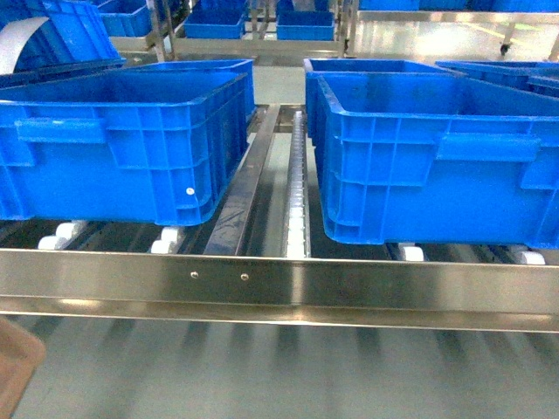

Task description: Place part in tray to right shelf

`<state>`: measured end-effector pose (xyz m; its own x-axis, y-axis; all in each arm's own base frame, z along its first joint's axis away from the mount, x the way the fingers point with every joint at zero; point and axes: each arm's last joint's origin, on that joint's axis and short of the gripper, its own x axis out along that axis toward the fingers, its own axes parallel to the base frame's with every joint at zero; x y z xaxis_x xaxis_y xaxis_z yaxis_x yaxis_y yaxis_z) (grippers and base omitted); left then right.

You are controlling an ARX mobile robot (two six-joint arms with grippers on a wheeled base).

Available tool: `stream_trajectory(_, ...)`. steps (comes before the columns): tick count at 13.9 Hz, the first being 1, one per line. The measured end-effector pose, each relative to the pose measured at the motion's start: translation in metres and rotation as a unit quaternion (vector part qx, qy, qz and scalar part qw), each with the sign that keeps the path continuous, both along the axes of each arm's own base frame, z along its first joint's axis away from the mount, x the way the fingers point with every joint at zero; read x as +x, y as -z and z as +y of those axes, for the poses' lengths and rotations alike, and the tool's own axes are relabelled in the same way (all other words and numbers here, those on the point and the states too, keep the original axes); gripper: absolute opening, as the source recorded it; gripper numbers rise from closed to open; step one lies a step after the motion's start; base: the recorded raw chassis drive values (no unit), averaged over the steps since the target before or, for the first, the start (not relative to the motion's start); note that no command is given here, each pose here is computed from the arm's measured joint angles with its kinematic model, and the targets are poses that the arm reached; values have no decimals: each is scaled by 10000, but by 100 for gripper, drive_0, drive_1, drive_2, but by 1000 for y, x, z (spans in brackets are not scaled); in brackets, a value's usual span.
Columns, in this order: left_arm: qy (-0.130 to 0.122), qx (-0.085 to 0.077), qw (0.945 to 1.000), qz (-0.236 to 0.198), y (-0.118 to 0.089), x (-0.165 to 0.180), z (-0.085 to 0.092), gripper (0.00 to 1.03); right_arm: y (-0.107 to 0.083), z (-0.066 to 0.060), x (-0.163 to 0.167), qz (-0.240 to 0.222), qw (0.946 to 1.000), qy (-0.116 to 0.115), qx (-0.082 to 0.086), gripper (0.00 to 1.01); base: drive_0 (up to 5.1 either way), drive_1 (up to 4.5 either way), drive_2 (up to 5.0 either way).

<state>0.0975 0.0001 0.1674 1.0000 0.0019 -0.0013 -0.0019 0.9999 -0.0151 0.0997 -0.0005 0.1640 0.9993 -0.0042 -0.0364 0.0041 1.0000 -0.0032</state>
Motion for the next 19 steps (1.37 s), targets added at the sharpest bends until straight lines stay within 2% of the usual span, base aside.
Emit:
stream_trajectory(1, 13, 15, 10000, -21, -1, 0, 0, 14, -3, 0, -3, -219, 9998, 10, 1, 2, 0, 0, 0)
stream_trajectory(14, 6, 19, 10000, 10, 0, 0, 0, 14, -3, 0, -3, -200, 9998, 11, 1, 2, 0, 0, 0)
stream_trajectory(19, 6, 19, 10000, 10, 0, 0, 0, 14, -3, 0, -3, -200, 9998, 11, -1, 57, 0, 0, 0)
